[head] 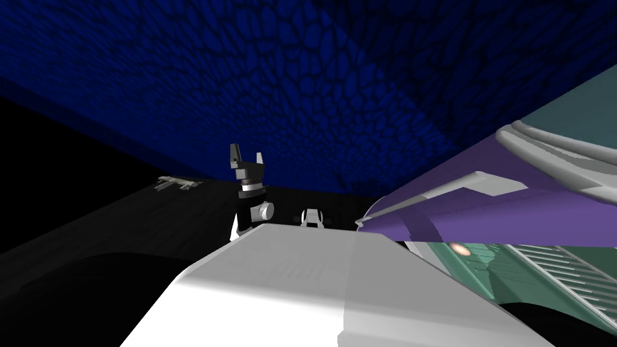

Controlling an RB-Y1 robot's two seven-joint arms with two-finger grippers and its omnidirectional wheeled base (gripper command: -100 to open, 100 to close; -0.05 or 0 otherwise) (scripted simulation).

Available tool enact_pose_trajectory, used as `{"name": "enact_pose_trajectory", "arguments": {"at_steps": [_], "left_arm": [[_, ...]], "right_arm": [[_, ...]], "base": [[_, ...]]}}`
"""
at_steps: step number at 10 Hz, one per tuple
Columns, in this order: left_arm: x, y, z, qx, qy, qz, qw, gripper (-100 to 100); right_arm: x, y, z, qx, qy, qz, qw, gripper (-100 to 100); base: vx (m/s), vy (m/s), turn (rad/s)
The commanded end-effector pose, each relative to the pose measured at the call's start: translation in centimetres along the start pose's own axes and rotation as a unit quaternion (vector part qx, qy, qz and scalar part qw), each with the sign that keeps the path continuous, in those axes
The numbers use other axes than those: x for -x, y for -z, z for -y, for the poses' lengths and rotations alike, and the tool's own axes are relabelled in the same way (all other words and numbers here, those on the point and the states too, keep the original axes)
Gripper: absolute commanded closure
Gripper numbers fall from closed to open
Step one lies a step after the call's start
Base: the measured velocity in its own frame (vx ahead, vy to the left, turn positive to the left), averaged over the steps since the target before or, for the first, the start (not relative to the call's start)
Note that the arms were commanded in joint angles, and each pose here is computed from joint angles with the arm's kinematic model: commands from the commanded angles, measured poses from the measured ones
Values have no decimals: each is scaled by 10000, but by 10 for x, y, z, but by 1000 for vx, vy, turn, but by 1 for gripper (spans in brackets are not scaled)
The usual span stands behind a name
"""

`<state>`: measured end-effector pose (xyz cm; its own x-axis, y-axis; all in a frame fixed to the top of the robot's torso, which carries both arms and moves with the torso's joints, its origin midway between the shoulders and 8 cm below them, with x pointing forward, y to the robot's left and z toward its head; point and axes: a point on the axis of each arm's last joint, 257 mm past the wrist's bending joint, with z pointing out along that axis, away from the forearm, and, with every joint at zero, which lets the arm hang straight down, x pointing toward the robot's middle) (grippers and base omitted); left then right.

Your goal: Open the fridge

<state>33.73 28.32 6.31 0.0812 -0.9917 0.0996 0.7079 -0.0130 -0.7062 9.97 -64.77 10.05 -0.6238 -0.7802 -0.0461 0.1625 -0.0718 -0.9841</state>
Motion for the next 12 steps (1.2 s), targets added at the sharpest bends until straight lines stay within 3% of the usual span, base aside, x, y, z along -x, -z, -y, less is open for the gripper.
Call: {"name": "enact_pose_trajectory", "arguments": {"at_steps": [1, 2, 3, 4, 5, 6, 7, 8, 11, 12], "left_arm": [[0, 0, 0, -1, 0, -1, 10000, 0], [0, 0, 0, 1, -1, 0, 10000, 0], [0, 0, 0, 0, -1, 0, 10000, 0], [0, 0, 0, 1, -1, 0, 10000, 0], [0, 0, 0, 0, -1, 0, 10000, 0], [0, 0, 0, 1, 0, 0, 10000, 0], [0, 0, 0, 0, -1, 0, 10000, 0], [0, 0, 0, 1, -1, 0, 10000, 0], [0, 0, 0, 0, -1, -1, 10000, 0], [0, 0, 0, 1, -1, 0, 10000, 0]], "right_arm": [[-16, 5, -2, 21, 5, -197, 9998, 100], [-16, 5, -2, 21, 5, -197, 9998, 100], [-30, 10, 0, 8, 38, -369, 9993, 100], [-30, 10, 0, 8, 38, -369, 9993, 100], [-44, 15, 2, -6, 72, -541, 9985, 100], [-44, 15, 2, -6, 72, -541, 9985, 100], [-58, 20, 5, -21, 110, -711, 9974, 100], [-58, 20, 5, -21, 110, -711, 9974, 100], [-84, 32, 10, -54, 190, -1051, 9943, 100], [-84, 32, 10, -54, 190, -1051, 9943, 100]], "base": [[206, 105, -31], [224, 106, -36], [236, 119, -15], [225, 100, -29], [270, 156, -7], [253, 125, -16], [283, 109, -24], [228, 114, -4], [239, 121, -8], [240, 111, -3]]}}
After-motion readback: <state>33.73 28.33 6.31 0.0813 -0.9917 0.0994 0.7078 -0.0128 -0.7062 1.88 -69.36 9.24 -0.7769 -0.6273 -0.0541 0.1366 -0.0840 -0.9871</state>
